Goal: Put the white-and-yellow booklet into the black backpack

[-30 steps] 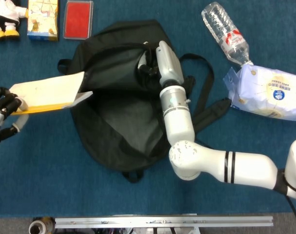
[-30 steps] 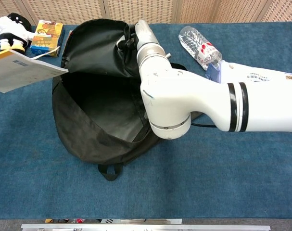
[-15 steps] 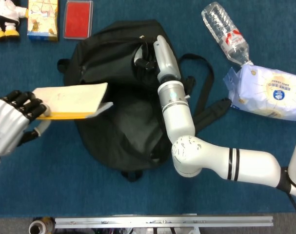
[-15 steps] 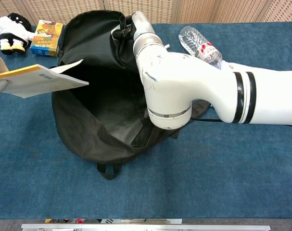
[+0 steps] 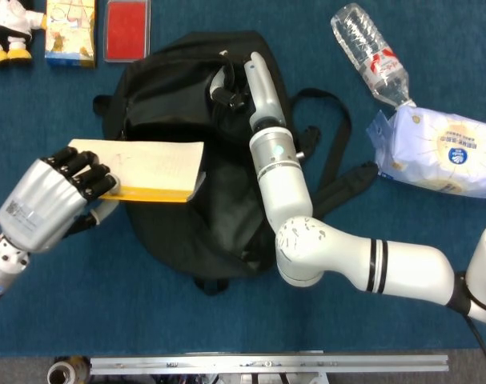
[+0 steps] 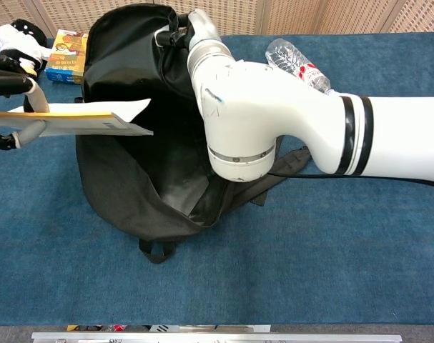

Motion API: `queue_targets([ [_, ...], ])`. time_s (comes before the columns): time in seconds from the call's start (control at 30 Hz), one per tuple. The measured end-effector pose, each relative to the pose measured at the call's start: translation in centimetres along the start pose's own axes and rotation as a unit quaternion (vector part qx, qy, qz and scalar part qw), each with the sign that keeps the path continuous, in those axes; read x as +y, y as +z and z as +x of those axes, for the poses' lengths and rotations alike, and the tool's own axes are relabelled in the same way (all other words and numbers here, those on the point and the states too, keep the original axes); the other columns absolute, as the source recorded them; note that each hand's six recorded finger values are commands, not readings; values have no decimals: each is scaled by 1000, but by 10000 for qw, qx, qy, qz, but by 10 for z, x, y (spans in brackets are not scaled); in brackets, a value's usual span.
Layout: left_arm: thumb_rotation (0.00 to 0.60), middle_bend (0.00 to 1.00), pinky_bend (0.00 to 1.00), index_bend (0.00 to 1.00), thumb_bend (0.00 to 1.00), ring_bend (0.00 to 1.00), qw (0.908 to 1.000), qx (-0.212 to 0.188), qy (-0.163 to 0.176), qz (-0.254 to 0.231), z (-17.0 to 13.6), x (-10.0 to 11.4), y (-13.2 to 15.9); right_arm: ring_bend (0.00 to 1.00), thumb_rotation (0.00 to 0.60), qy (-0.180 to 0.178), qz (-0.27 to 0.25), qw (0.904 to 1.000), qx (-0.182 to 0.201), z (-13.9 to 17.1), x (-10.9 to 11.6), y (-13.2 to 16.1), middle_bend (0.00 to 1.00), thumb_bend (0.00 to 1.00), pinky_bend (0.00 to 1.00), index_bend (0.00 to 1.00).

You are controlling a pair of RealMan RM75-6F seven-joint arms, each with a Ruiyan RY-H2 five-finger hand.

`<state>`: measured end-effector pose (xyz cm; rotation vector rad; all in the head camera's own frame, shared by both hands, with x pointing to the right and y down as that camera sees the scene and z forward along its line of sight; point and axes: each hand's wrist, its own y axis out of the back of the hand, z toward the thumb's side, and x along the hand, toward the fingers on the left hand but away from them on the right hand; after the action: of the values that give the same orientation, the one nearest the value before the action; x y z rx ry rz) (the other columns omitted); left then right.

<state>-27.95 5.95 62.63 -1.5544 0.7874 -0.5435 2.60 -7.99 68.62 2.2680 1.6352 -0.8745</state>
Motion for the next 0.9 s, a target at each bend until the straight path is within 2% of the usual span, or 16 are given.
queue_targets([
  [0.6, 600, 631, 564, 789, 352, 476, 9982, -451, 370, -137, 29, 2, 21, 739, 600, -23, -428, 9987, -264, -9, -3, 3, 740, 912, 972, 846],
  [0.9, 600, 631, 565, 789, 352, 476, 9976, -495, 432, -203, 44, -4, 21, 739, 600, 31, -486, 9982, -337, -9, -3, 5, 740, 911, 972, 846],
])
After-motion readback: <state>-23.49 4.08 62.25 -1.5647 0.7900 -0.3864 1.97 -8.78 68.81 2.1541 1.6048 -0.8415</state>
